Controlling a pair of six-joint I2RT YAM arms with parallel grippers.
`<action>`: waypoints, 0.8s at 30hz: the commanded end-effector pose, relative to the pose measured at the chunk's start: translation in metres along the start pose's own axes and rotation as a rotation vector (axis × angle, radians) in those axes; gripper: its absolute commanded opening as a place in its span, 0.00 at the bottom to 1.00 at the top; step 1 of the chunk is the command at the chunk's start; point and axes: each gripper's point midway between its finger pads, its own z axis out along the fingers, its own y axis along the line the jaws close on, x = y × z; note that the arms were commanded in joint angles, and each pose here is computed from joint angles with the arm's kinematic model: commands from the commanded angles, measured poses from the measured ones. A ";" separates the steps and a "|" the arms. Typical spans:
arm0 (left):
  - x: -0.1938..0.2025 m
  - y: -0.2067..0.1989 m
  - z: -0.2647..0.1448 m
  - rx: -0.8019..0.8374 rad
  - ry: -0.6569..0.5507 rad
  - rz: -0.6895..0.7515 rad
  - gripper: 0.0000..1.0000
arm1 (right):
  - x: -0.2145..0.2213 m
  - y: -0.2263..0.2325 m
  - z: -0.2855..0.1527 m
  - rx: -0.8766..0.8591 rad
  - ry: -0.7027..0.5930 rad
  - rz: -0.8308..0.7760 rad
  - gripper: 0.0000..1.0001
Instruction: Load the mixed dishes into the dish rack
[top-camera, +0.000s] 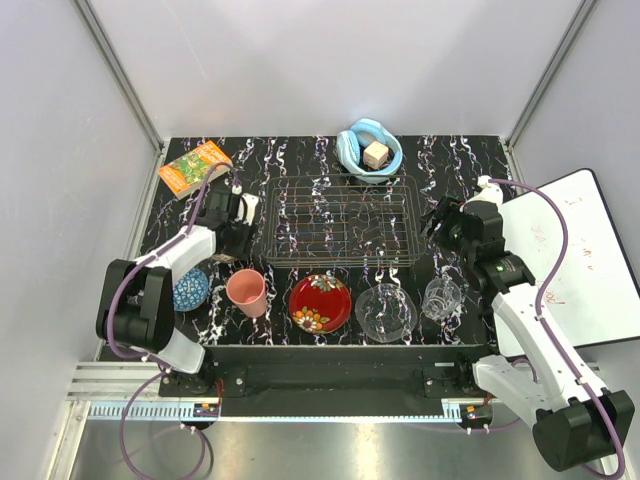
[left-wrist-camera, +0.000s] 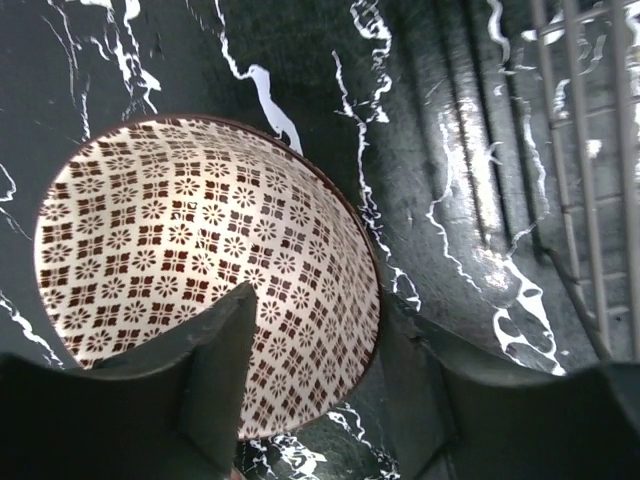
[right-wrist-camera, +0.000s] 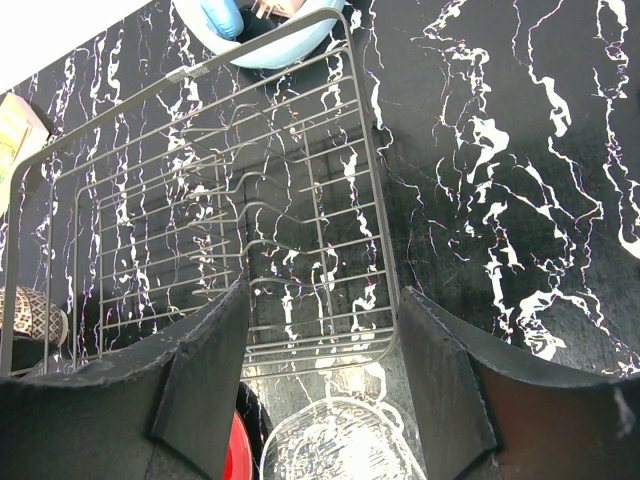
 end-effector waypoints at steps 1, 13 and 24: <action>-0.007 0.005 0.008 -0.039 -0.028 -0.021 0.51 | -0.005 0.002 -0.003 0.000 -0.024 -0.011 0.69; -0.016 0.011 -0.006 -0.067 -0.052 -0.019 0.02 | -0.002 0.000 -0.004 0.000 -0.021 -0.011 0.69; -0.113 0.001 -0.157 0.066 -0.359 0.030 0.00 | -0.002 0.001 -0.008 -0.013 -0.030 -0.014 0.68</action>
